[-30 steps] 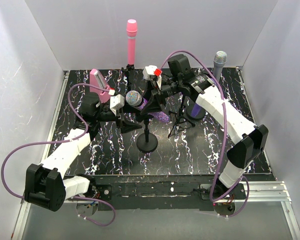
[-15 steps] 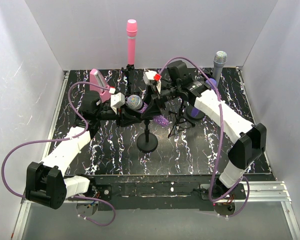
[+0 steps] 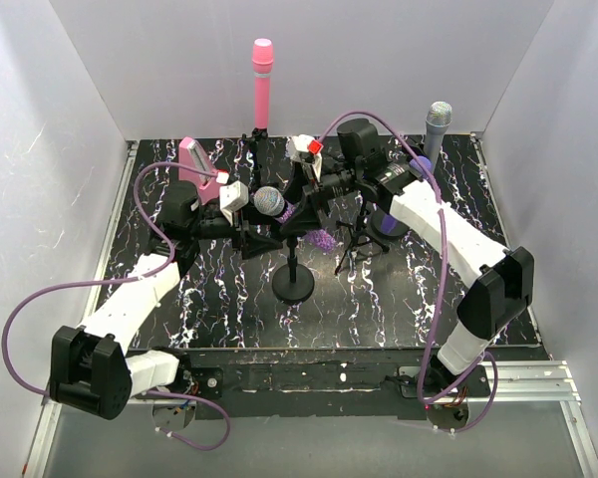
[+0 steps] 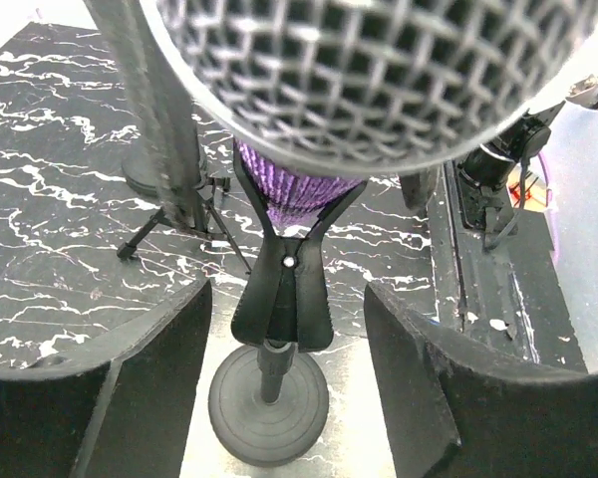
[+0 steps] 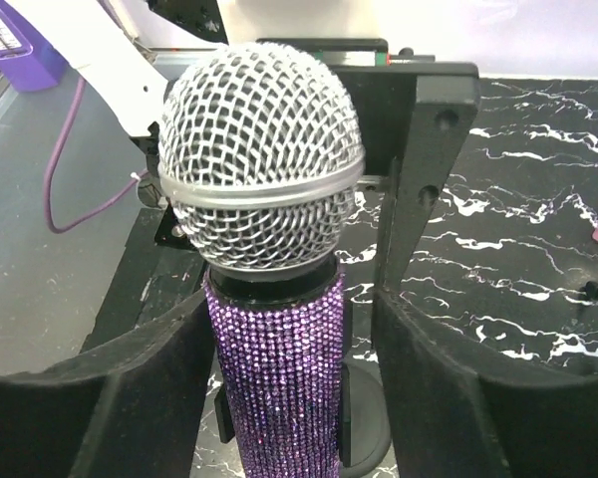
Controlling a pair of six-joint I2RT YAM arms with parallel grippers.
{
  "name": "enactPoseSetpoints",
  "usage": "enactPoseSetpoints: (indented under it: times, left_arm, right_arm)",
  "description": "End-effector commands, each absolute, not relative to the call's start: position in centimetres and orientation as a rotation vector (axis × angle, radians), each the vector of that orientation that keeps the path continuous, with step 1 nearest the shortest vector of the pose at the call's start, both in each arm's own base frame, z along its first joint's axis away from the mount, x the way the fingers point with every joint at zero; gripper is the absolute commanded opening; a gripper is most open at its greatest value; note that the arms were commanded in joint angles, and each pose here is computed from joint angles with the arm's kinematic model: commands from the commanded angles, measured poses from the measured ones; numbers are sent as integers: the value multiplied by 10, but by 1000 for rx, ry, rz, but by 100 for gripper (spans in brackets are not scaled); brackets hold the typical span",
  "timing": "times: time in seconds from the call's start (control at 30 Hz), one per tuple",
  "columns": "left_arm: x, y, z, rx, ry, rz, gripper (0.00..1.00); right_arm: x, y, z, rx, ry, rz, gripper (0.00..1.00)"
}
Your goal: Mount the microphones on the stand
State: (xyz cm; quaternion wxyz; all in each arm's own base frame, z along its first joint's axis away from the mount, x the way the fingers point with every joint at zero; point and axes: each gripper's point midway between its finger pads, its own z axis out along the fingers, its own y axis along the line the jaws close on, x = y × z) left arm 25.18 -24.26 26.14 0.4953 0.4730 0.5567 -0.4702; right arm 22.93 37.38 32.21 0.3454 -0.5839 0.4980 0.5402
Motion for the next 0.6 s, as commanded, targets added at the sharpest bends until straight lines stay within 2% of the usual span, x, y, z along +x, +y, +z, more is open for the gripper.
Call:
enactPoseSetpoints:
  times: [0.0,0.03,0.17,0.2,0.4,0.57]
  left_arm:
    - [245,-243,281,1140,1304,-1114,67]
    - [244,-242,281,1141,1301,-1112,71]
    - [244,-239,289,1113,1306,-1076,89]
    - [244,-237,293,1101,1307,-1056,98]
    - [242,-215,315,969,1398,-890,98]
    - [252,-169,349,476,1580,-752,98]
  right_arm:
    - [229,371,360,-1503,1224,1353,73]
    - [229,370,363,-1500,1228,1343,78]
    - [229,362,373,-1489,1236,1299,80]
    - [229,360,376,-1486,1241,1287,80]
    - [220,333,426,-1507,1190,1133,86]
    - [214,289,468,-1383,1280,853,93]
